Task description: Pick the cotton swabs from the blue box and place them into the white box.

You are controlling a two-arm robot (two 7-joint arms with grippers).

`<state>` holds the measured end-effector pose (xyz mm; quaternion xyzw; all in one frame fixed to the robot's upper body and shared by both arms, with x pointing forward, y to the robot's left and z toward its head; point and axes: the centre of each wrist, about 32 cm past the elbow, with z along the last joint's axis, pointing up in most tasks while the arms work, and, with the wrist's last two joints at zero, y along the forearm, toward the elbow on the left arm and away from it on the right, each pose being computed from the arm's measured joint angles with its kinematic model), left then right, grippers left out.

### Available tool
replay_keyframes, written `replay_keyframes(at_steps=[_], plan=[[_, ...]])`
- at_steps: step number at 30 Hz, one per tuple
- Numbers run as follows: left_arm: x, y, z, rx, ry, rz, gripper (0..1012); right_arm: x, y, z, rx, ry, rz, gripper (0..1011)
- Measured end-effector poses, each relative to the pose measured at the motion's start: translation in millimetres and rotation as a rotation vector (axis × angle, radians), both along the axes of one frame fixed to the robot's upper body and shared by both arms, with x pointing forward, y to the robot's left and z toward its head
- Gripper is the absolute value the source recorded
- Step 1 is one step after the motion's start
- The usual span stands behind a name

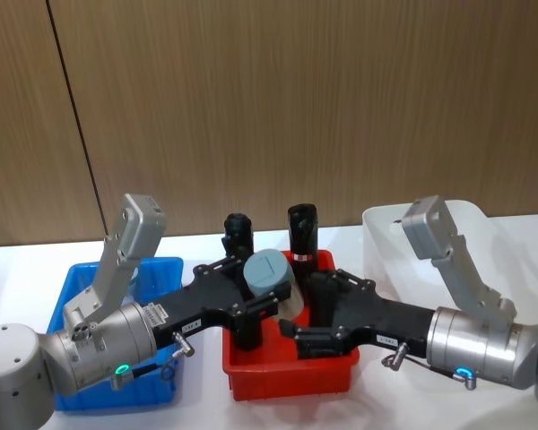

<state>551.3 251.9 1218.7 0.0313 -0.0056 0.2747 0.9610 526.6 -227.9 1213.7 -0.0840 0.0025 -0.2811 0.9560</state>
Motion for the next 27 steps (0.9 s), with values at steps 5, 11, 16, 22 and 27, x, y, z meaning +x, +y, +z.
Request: replay_keyframes(at_steps=[5, 11, 16, 22, 27], plan=[[0.0, 0.0, 0.0, 0.000, 0.000, 0.000, 664, 3.6, 3.4, -1.3, 0.001, -0.008, 0.006, 1002], [0.0, 0.0, 0.0, 0.000, 0.000, 0.000, 664, 7.7, 7.5, -2.5, 0.001, -0.016, 0.014, 1002], [0.0, 0.0, 0.0, 0.000, 0.000, 0.000, 664, 10.2, 11.3, -3.3, -0.001, -0.020, 0.021, 1002], [0.0, 0.0, 0.0, 0.000, 0.000, 0.000, 664, 13.4, 16.9, -4.3, -0.006, -0.024, 0.030, 1002], [0.0, 0.0, 0.0, 0.000, 0.000, 0.000, 664, 15.4, 21.1, -5.1, -0.009, -0.026, 0.037, 1002]])
